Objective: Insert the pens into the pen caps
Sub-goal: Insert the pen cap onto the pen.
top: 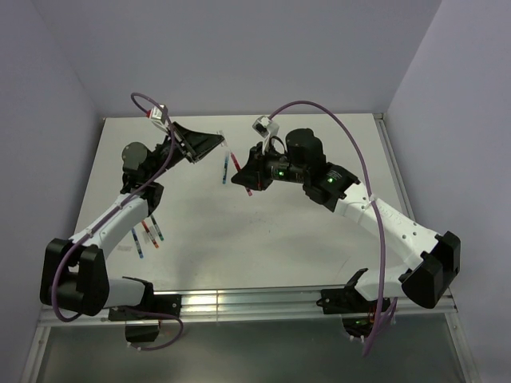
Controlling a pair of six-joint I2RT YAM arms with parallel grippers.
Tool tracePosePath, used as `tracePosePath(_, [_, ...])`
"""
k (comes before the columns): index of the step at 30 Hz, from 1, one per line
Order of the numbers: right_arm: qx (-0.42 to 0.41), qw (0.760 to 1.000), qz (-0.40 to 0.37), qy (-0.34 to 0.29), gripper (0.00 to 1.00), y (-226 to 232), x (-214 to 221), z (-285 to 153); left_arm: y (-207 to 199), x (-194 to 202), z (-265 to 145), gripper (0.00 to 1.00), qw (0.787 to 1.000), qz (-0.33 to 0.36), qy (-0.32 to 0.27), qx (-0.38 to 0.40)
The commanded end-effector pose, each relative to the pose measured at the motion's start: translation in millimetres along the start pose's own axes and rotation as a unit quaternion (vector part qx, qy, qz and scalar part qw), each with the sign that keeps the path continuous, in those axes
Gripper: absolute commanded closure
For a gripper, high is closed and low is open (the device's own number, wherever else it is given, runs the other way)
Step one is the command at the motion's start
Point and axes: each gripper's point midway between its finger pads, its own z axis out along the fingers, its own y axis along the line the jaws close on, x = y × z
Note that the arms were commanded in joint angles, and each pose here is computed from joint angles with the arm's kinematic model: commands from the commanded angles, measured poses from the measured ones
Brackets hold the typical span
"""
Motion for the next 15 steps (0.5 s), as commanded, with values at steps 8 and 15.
tracePosePath(8, [-0.013,1.000,-0.008,-0.016,1.00,9.2,-12.2,2.6,-41.5,5.7,-4.0,1.00,0.992,0.068,0.024,0.105])
tracePosePath(15, [-0.007,1.000,-0.005,-0.016,1.00,6.7,-13.1,4.7,-36.2,8.7,-3.5,1.00,0.992,0.082,0.024,0.091])
